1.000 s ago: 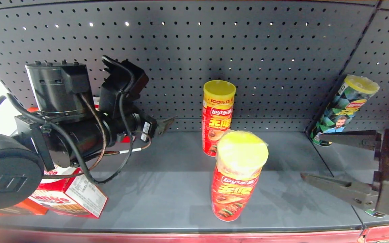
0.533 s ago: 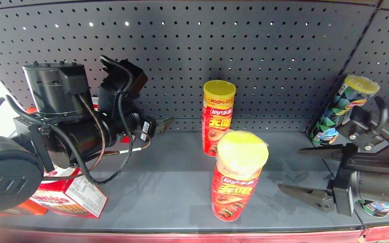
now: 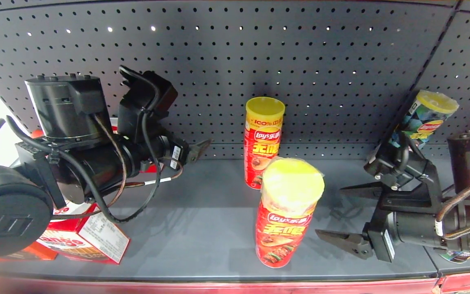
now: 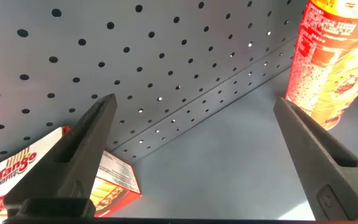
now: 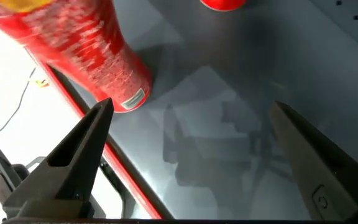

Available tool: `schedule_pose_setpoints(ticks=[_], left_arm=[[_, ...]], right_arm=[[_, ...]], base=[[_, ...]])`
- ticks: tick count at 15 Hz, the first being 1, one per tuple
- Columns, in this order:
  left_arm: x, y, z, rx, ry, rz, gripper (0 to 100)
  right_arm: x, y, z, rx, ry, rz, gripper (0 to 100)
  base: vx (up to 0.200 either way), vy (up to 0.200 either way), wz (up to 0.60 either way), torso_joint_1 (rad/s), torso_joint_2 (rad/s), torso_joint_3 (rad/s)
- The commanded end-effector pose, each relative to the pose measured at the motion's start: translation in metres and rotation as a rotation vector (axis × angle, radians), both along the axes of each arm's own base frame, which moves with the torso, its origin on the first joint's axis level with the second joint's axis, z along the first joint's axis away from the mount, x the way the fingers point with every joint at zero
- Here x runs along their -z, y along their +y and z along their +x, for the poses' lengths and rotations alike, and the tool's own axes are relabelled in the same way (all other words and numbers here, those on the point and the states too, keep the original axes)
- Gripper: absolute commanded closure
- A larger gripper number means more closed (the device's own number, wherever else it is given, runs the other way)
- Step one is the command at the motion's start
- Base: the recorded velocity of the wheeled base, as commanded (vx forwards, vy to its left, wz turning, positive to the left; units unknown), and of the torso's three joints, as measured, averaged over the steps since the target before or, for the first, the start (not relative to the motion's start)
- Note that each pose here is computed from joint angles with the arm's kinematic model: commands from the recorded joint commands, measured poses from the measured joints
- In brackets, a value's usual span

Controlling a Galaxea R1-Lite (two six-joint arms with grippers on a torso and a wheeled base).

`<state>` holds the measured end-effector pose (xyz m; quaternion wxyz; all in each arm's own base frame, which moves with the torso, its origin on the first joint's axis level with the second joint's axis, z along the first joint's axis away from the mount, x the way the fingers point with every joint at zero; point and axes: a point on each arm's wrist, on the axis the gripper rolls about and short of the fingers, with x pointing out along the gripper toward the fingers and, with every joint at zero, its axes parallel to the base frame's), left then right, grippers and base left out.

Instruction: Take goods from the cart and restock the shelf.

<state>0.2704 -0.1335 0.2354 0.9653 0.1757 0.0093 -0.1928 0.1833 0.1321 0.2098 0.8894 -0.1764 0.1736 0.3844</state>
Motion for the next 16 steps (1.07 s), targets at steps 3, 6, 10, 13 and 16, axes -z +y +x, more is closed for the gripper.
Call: schedule_pose_setpoints(ticks=[3, 6, 10, 13, 16], left_arm=[[0.001, 0.000, 0.001, -0.002, 0.003, 0.001, 0], [0.001, 0.000, 0.001, -0.002, 0.004, 0.002, 0], [0.002, 0.000, 0.001, -0.002, 0.006, 0.001, 0], [0.004, 0.001, 0.000, -0.002, 0.006, 0.001, 0], [0.005, 0.001, 0.000, -0.002, 0.008, 0.004, 0]], right_arm=[[0.008, 0.008, 0.011, -0.001, 0.026, -0.018, 0], [0.008, 0.014, 0.017, 0.000, 0.015, -0.017, 0], [0.009, 0.018, 0.020, -0.006, 0.017, -0.022, 0], [0.014, 0.016, 0.017, -0.005, 0.028, -0.032, 0], [0.012, 0.018, 0.019, -0.008, 0.023, -0.028, 0]], base=[[0.000, 0.000, 0.00, 0.000, 0.00, 0.000], [0.000, 0.000, 0.00, 0.000, 0.00, 0.000], [0.000, 0.000, 0.00, 0.000, 0.00, 0.000], [0.000, 0.000, 0.00, 0.000, 0.00, 0.000], [0.000, 0.000, 0.00, 0.000, 0.00, 0.000]])
